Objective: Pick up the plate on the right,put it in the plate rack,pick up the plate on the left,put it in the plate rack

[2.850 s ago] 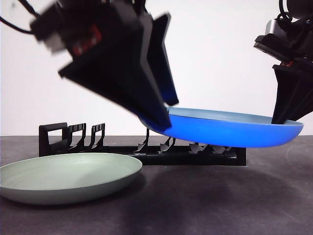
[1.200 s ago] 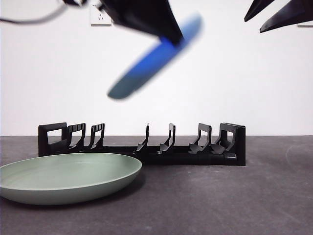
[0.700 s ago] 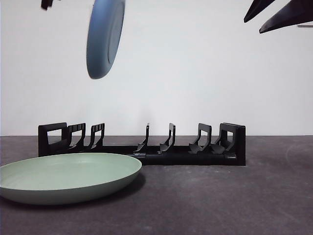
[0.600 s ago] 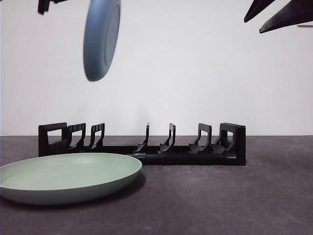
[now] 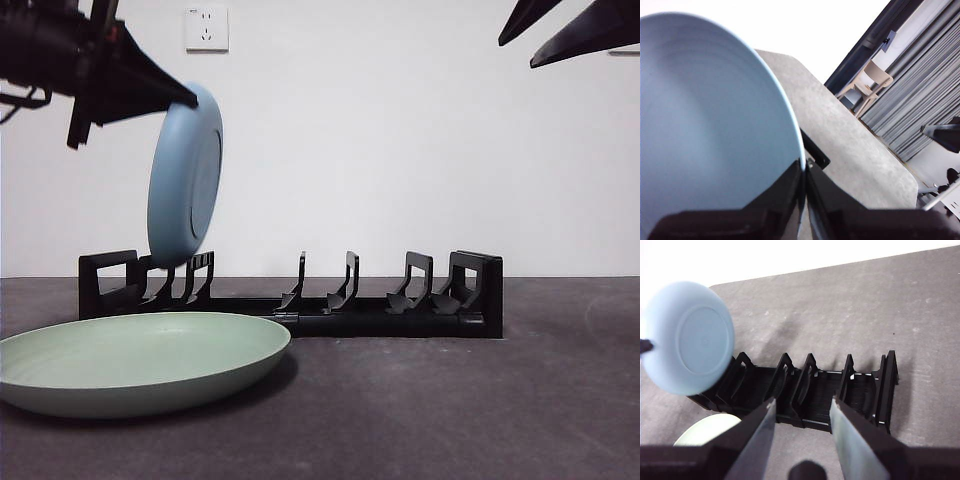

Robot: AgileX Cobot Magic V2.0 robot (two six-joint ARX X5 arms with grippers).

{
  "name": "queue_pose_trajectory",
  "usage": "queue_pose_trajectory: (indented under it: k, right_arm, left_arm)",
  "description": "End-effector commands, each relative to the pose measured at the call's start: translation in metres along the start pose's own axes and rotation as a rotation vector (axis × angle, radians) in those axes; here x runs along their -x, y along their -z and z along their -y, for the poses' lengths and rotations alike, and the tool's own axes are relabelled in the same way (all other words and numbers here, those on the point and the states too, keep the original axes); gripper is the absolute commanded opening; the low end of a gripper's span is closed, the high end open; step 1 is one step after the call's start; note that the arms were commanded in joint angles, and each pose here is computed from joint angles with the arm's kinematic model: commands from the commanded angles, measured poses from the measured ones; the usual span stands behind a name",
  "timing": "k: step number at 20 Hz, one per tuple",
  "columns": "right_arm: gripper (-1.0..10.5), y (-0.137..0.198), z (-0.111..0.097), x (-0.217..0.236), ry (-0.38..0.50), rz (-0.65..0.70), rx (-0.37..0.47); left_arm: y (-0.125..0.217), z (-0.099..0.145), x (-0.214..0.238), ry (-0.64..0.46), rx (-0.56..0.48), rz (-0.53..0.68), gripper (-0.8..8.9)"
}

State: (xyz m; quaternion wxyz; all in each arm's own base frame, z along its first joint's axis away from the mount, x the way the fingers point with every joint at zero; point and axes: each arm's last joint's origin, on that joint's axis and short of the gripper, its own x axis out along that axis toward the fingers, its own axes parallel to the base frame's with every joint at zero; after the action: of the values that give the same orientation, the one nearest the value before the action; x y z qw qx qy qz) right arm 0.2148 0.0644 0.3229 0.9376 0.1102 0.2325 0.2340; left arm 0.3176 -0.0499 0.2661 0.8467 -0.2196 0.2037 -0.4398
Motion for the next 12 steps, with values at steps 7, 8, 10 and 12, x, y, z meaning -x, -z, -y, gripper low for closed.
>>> queue_pose_trajectory:
  k: [7,8,10,12]
  right_arm:
    - [1.9,0.002,0.002,-0.005,0.004,-0.014,-0.012]
    - [1.9,0.002,0.002,-0.006,0.004,-0.016,-0.013]
    - [1.9,0.003,0.002,-0.008,0.001,-0.023,-0.015]
    - [1.9,0.004,0.002,-0.010,-0.016,-0.037,-0.017]
  left_arm:
    - [0.021,-0.026,-0.012,-0.035,0.050,-0.083,-0.09]
    - [0.024,-0.028,-0.011,-0.072,0.057,-0.094,-0.08]
    - [0.027,-0.030,-0.011,-0.115,0.061,-0.114,0.01]
    - [0.028,-0.029,-0.011,-0.113,0.064,-0.121,1.01]
